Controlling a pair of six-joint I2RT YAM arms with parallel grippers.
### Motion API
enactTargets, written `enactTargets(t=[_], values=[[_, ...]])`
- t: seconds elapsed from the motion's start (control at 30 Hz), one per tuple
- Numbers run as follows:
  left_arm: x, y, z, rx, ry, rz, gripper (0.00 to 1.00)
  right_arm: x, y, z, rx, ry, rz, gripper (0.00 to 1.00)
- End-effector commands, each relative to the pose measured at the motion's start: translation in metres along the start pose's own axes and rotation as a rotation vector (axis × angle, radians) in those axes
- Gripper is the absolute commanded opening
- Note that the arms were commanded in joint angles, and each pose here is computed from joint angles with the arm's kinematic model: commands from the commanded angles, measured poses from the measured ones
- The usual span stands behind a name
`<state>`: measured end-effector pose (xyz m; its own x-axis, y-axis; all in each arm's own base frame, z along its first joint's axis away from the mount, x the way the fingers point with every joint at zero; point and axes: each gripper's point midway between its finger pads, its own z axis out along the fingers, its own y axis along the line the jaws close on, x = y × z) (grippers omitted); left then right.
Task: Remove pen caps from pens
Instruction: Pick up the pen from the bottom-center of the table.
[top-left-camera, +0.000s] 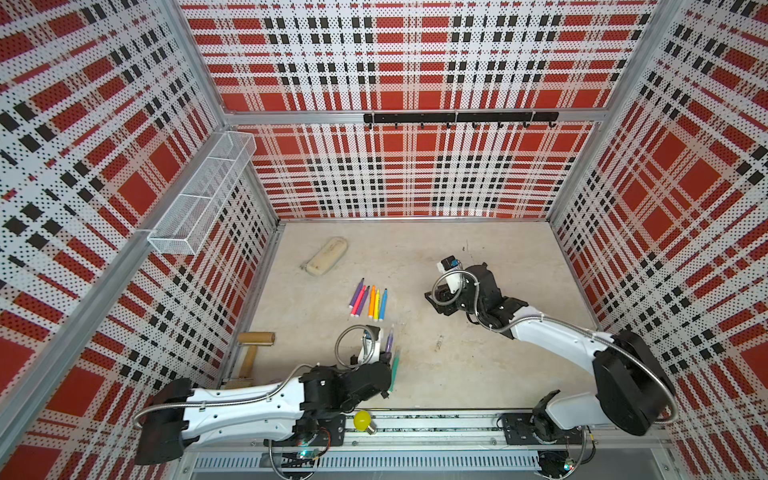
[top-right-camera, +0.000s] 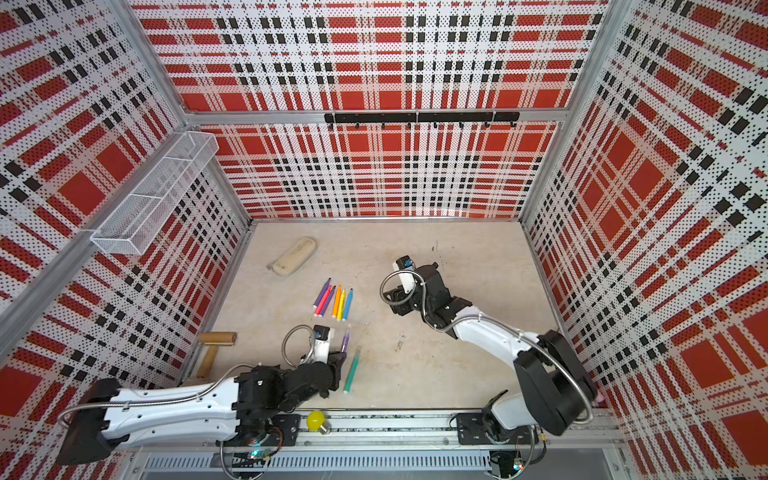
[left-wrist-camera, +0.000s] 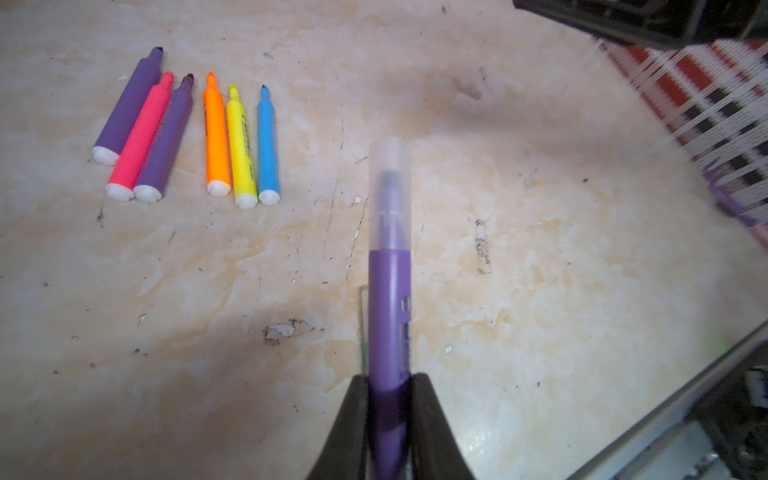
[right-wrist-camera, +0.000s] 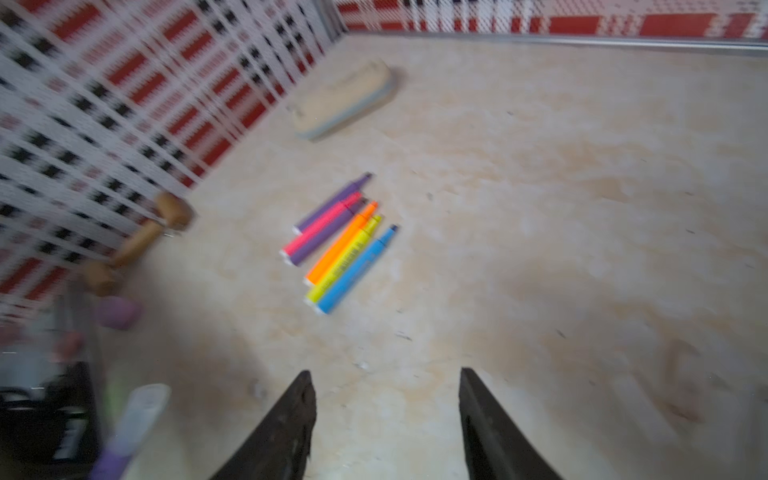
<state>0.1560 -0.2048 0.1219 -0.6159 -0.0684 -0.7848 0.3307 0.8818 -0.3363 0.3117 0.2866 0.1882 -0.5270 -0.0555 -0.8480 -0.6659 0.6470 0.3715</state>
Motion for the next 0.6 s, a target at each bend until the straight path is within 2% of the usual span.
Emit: enactTargets(t=[0.0,0.13,0.23,0.3,0.4,0.57], values=[[-0.017,-0.012,-0.010,0.119,-0.099,-0.049,0.13,-0.029,0.064,-0.013,-0.363,-0.121,0.040,0.68],[-0.031,-0.016,-0.024,0.194,-0.150,-0.098,0.11,-0.023,0.083,-0.014,-0.540,-0.136,0.131,0.70],[-0.035,-0.020,-0.027,0.211,-0.164,-0.088,0.11,-0.019,0.101,-0.011,-0.626,-0.120,0.152,0.71],[-0.038,-0.023,-0.026,0.205,-0.167,-0.070,0.11,-0.016,0.112,-0.007,-0.640,-0.099,0.136,0.71],[-0.043,-0.033,-0.023,0.202,-0.167,-0.034,0.12,-0.008,0.121,0.004,-0.590,-0.047,0.090,0.71],[-0.052,-0.047,-0.015,0.170,-0.166,0.022,0.11,-0.006,0.129,0.006,-0.588,-0.035,0.080,0.71]])
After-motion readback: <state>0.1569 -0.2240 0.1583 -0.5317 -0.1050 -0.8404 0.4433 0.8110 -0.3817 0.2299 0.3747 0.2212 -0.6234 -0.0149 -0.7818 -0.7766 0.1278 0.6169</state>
